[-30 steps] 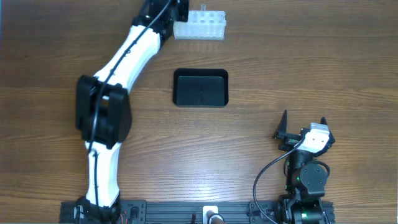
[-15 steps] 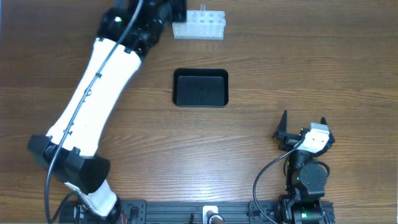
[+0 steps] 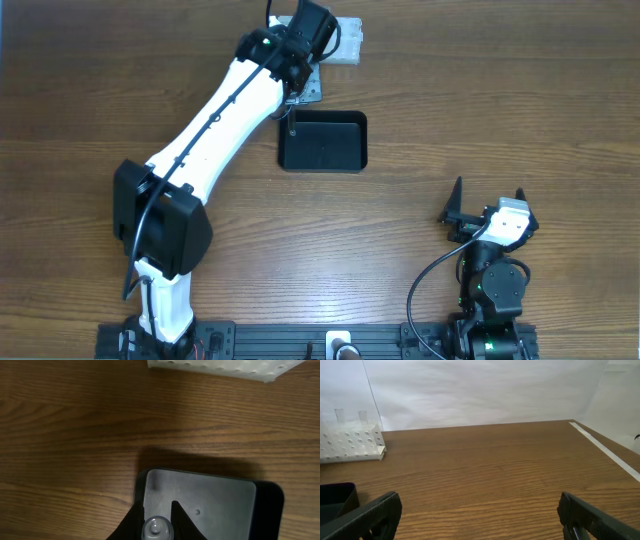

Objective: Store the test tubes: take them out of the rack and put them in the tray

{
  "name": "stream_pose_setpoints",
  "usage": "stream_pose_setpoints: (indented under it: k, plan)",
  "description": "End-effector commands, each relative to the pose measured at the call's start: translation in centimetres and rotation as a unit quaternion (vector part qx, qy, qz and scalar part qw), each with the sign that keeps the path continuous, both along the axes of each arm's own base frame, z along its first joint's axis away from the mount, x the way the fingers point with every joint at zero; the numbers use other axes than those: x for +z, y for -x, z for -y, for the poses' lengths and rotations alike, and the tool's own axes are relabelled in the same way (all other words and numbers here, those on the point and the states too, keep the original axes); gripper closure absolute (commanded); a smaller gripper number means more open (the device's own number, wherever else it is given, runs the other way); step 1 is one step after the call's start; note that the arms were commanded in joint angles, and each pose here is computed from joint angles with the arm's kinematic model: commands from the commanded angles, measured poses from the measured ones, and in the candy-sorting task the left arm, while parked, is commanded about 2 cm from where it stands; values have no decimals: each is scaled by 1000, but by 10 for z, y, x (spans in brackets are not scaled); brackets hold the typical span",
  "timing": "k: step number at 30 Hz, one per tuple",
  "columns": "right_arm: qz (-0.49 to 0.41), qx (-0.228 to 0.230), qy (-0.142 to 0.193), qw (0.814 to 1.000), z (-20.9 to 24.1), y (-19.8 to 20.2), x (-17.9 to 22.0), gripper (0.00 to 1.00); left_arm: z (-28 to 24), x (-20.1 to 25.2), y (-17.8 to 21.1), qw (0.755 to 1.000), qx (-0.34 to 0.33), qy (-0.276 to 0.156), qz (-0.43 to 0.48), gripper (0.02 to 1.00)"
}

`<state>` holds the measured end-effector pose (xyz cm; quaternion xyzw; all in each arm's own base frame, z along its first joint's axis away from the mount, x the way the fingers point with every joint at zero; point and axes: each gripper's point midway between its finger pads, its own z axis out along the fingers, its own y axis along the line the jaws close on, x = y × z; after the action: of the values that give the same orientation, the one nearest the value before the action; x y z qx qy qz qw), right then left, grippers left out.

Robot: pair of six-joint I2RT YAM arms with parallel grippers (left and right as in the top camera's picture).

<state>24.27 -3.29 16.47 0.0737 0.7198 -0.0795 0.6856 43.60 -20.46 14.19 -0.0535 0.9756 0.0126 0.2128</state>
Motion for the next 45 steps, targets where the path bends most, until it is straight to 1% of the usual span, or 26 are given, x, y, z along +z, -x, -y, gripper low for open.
stream_pose_setpoints:
  k: [1,11,16,22,23,26,28,29,31,34,36,39,41,45]
  plan:
    - [2,-3,-1,1000,1,0,-1,7,-1,-27,-1,1000,13,-12,-24,932]
    - [2,-3,-1,1000,1,0,-1,9,-1,-62,0,998,11,-30,-58,925]
    - [2,-3,-1,1000,1,0,-1,7,-2,-77,9,995,9,-33,-89,912]
    - [2,-3,-1,1000,1,0,-1,7,0,-93,18,992,7,-15,-128,890]
    - [2,-3,-2,1000,1,0,-1,7,-1,-93,18,991,9,-14,-130,858]
    - [2,-3,-2,1000,1,0,-1,9,-5,-92,14,992,14,-11,-128,608]
    - [2,-3,-2,1000,1,0,-1,9,-7,-85,9,993,18,-7,-119,527]
    - [2,-3,-2,1000,1,0,-1,7,-8,-81,6,993,20,-4,-114,514]
    - [2,-3,-1,1000,1,0,-1,9,-7,-63,-5,996,23,5,-89,446]
    - [2,-3,-1,1000,1,0,-1,7,-5,-24,-28,999,29,10,-27,408]
    - [2,-3,-1,1000,1,0,-1,9,0,13,-50,999,32,13,37,354]
    - [2,-3,-1,1000,1,0,-1,7,12,48,-74,994,10,17,110,323]
    - [2,-3,-2,1000,1,0,-1,7,20,61,-89,989,-7,19,149,292]
    - [2,-3,-1,1000,1,0,-1,7,31,60,-113,981,-34,16,190,290]
